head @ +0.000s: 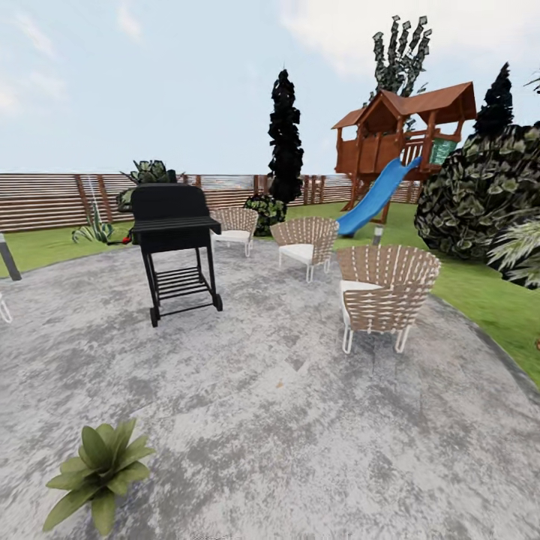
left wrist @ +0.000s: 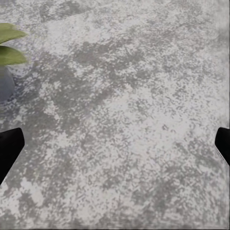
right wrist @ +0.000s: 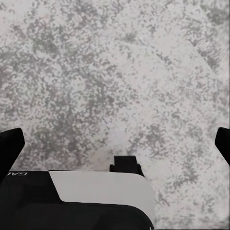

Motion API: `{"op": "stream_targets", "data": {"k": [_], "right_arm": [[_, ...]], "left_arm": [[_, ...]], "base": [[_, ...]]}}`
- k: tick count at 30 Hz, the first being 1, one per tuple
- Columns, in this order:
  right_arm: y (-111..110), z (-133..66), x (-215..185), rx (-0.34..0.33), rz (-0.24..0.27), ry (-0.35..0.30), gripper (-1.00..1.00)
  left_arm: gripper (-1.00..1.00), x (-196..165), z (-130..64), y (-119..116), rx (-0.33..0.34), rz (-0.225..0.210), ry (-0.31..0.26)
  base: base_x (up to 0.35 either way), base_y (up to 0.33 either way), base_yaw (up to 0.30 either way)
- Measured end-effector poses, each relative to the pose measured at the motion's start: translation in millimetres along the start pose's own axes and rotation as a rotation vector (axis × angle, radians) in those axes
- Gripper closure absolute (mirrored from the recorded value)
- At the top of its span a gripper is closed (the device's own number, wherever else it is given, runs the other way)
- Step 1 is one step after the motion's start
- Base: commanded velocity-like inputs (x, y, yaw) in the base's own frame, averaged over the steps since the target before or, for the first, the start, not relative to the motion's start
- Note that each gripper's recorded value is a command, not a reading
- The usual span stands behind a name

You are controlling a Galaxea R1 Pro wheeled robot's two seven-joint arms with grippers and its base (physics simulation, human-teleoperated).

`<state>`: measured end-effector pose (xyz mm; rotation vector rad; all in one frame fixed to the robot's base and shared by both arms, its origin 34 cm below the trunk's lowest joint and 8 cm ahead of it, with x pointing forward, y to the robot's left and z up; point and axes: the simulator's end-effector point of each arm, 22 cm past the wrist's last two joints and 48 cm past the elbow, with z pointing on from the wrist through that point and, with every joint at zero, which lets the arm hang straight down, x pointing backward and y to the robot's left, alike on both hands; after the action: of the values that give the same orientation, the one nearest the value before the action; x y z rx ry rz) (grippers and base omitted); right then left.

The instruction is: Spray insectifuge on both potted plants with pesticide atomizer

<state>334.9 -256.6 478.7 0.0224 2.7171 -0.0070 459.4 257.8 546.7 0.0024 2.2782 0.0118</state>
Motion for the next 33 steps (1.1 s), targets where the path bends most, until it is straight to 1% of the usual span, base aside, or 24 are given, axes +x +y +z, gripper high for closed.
{"op": "stream_targets", "data": {"k": [5,20,33], "right_arm": [[-0.2,0.0,0.0,0.0,0.0,0.0,-1.0],[-0.5,0.0,0.1,0.001,0.0,0.0,-1.0],[0.0,-0.1,0.3,0.0,0.0,0.001,-1.0]], "left_arm": [[-1.0,-0.1,0.0,0.0,0.0,0.0,0.0],[-1.0,-0.1,0.0,0.0,0.0,0.0,0.0],[-1.0,-0.1,-0.1,0.0,0.0,0.0,-0.001]], "base": [[-0.242,-0.063,-0.269],[-0.227,-0.002,-0.268],[-0.18,0.0,-0.268]]}}
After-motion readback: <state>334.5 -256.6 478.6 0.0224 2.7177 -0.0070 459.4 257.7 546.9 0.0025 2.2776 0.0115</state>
